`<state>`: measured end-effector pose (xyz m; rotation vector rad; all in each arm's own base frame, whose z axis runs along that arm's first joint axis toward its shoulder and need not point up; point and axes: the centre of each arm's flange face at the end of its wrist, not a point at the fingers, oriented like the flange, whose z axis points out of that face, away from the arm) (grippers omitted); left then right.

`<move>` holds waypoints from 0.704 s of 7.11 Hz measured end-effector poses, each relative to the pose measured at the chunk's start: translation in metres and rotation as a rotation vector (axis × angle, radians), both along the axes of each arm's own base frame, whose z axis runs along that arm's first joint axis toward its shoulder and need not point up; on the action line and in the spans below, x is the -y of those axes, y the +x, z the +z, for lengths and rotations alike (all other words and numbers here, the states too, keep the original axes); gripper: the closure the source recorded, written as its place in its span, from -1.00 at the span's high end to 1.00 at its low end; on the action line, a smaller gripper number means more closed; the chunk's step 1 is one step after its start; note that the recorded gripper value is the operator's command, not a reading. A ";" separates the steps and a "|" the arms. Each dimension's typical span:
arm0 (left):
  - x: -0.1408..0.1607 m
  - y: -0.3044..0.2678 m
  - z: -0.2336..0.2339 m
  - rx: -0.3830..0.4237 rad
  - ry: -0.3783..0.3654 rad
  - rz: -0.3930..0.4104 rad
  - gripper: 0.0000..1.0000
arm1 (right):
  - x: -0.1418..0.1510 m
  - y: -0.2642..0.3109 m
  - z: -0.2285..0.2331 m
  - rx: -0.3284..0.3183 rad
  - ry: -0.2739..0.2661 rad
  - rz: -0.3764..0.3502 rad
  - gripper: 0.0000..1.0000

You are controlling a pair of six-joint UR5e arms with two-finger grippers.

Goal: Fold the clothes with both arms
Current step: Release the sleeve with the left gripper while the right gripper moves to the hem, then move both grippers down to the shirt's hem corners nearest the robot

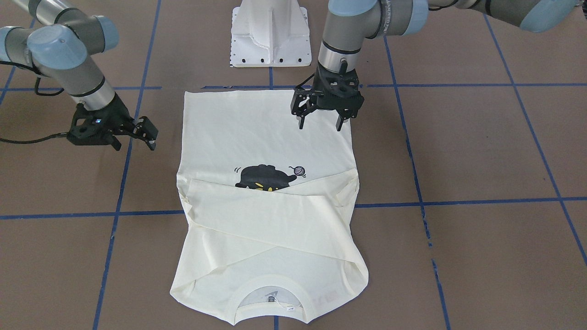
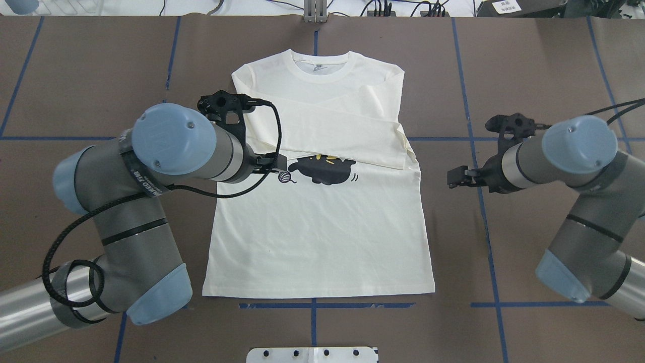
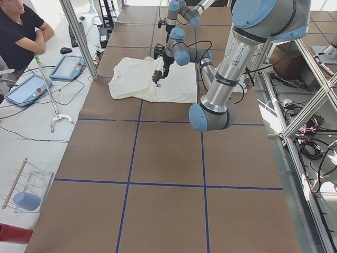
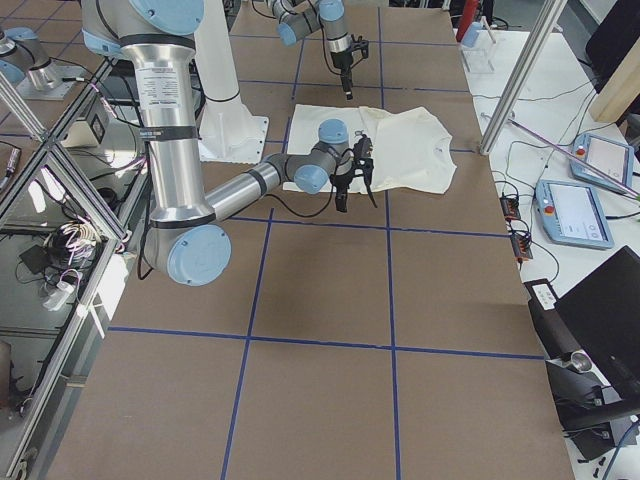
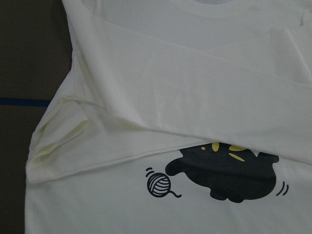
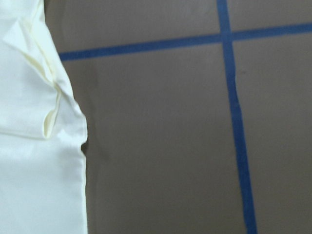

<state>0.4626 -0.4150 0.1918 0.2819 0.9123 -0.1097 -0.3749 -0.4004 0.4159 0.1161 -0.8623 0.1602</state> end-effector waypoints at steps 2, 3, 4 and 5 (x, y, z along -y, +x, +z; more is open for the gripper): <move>-0.005 -0.009 0.007 0.001 -0.009 0.019 1.00 | -0.062 -0.042 -0.011 0.021 -0.052 -0.010 1.00; -0.005 -0.010 0.008 -0.001 -0.011 0.021 1.00 | -0.090 -0.055 -0.017 0.031 -0.063 -0.036 0.99; -0.006 -0.011 0.009 -0.001 -0.015 0.020 1.00 | -0.114 -0.066 -0.022 0.036 -0.068 -0.057 0.99; -0.007 -0.012 0.013 0.001 -0.021 0.021 1.00 | -0.135 -0.078 -0.025 0.029 -0.068 -0.064 0.99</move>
